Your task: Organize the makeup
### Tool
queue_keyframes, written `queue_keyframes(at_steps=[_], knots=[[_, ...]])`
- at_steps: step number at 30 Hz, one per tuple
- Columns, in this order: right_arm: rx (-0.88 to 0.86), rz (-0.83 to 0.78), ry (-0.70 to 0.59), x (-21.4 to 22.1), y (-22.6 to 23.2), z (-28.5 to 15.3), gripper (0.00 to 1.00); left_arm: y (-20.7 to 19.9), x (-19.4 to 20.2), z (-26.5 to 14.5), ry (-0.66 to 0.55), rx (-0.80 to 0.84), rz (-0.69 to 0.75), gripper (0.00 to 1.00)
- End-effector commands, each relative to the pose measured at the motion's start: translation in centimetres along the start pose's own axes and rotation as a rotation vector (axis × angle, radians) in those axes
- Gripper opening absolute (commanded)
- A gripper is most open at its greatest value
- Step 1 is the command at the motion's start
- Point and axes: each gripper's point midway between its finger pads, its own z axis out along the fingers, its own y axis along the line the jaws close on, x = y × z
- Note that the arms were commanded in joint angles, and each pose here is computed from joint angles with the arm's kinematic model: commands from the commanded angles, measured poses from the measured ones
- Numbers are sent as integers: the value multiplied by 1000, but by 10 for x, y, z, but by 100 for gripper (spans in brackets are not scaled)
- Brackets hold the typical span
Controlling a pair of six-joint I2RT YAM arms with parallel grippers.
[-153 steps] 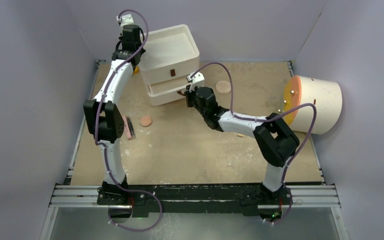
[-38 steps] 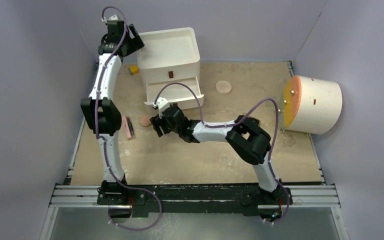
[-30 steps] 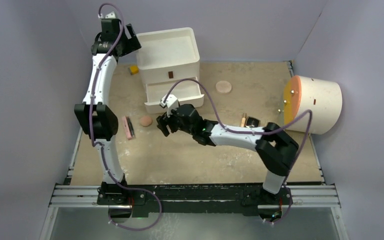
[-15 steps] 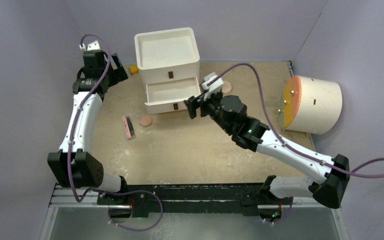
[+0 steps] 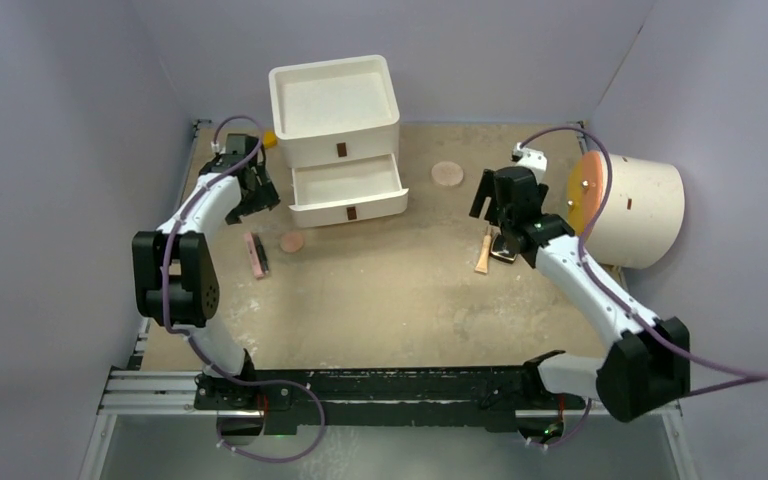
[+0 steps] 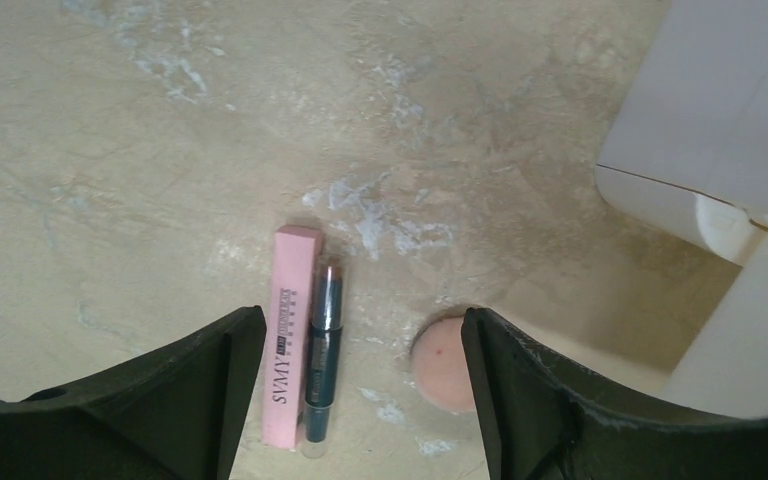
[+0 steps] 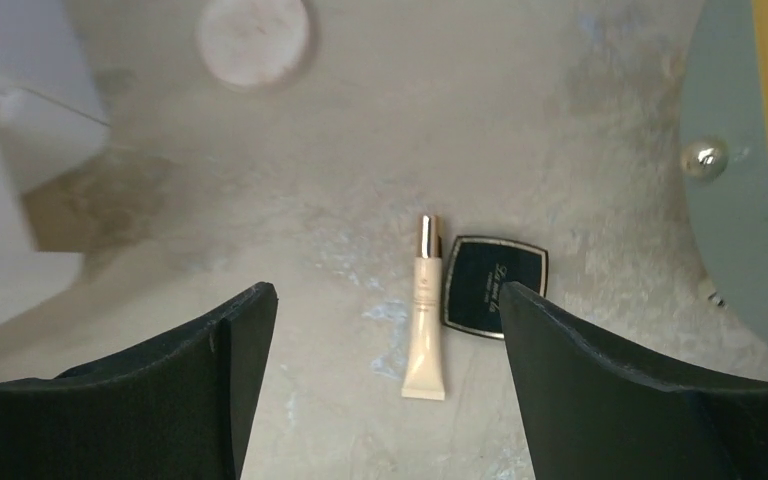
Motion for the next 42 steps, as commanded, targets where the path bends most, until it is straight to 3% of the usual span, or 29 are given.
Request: queue_keyframes(at_steps=[1, 16, 28, 35, 39, 42], knots=[[22, 87, 202, 57, -7, 37, 83, 19, -22, -20, -71, -65, -22, 76], [56, 45, 318, 97, -7, 95, 69, 42, 42, 15, 160, -5, -18, 73], [69, 42, 354, 120, -11, 111, 60, 59, 45, 12, 183, 6, -35, 68], [94, 29, 380, 133, -17, 116, 56, 61, 52, 7, 189, 17, -45, 57], [96, 27, 382, 133, -16, 118, 50, 68, 58, 10, 198, -6, -38, 40], [92, 26, 386, 133, -15, 117, 35, 75, 62, 16, 212, -28, -38, 39]])
